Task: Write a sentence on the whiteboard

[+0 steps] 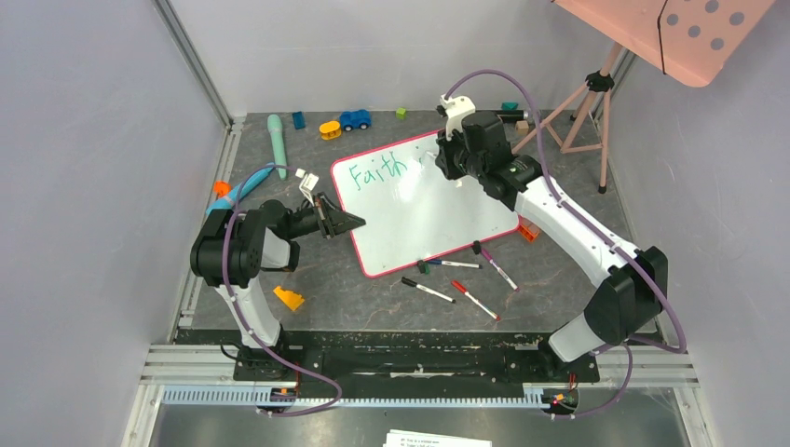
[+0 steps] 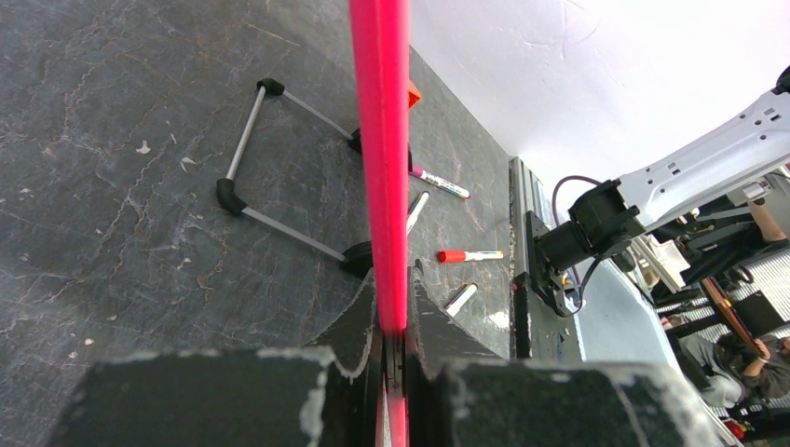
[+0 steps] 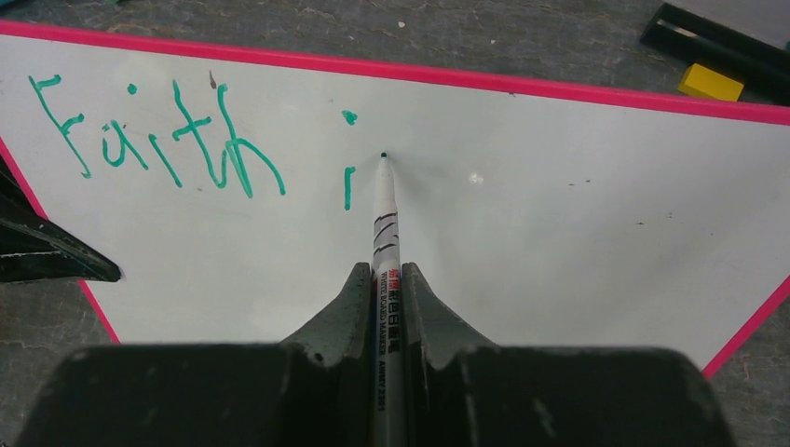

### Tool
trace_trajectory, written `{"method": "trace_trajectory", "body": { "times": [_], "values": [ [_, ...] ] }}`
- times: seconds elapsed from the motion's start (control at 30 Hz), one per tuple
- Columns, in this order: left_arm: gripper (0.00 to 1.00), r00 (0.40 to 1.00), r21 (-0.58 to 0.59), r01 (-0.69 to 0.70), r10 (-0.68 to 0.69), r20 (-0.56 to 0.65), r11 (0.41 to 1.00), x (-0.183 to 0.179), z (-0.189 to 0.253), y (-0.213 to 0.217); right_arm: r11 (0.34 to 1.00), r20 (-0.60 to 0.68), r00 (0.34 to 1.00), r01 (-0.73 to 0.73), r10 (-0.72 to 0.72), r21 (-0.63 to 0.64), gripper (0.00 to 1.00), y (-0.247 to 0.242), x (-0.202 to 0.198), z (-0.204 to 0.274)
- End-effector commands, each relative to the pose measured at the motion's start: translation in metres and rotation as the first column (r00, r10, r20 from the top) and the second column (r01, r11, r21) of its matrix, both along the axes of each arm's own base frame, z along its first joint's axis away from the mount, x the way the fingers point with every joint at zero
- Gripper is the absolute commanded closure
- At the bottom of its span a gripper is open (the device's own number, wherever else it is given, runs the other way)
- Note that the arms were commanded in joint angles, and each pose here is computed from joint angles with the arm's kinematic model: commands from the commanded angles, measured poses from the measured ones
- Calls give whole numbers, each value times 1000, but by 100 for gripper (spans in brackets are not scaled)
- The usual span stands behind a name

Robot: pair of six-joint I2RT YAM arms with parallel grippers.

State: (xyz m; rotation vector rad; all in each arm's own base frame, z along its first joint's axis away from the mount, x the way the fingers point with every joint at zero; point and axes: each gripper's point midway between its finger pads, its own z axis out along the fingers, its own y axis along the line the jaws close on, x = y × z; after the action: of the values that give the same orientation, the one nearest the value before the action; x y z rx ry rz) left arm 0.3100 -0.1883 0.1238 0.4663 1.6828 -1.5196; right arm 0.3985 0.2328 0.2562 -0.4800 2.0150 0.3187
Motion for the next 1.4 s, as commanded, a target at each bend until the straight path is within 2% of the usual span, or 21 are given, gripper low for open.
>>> {"method": "trace_trajectory", "body": {
  "times": [0.0, 0.77, 1.37],
  "values": [
    [98, 984, 44, 94, -100, 148, 995, -16, 0, -7, 1000, 22, 1000, 9, -9, -8, 100, -2, 6, 3],
    [98, 984, 44, 96, -101, 150, 994, -16, 0, -7, 999, -46, 999, 23, -25, -25, 100, -14, -15, -30],
    [98, 984, 44, 97, -102, 148, 994, -17, 0, -7, 1000, -1, 1000, 7, -7, -17, 100, -1, 8, -5]
  ]
}}
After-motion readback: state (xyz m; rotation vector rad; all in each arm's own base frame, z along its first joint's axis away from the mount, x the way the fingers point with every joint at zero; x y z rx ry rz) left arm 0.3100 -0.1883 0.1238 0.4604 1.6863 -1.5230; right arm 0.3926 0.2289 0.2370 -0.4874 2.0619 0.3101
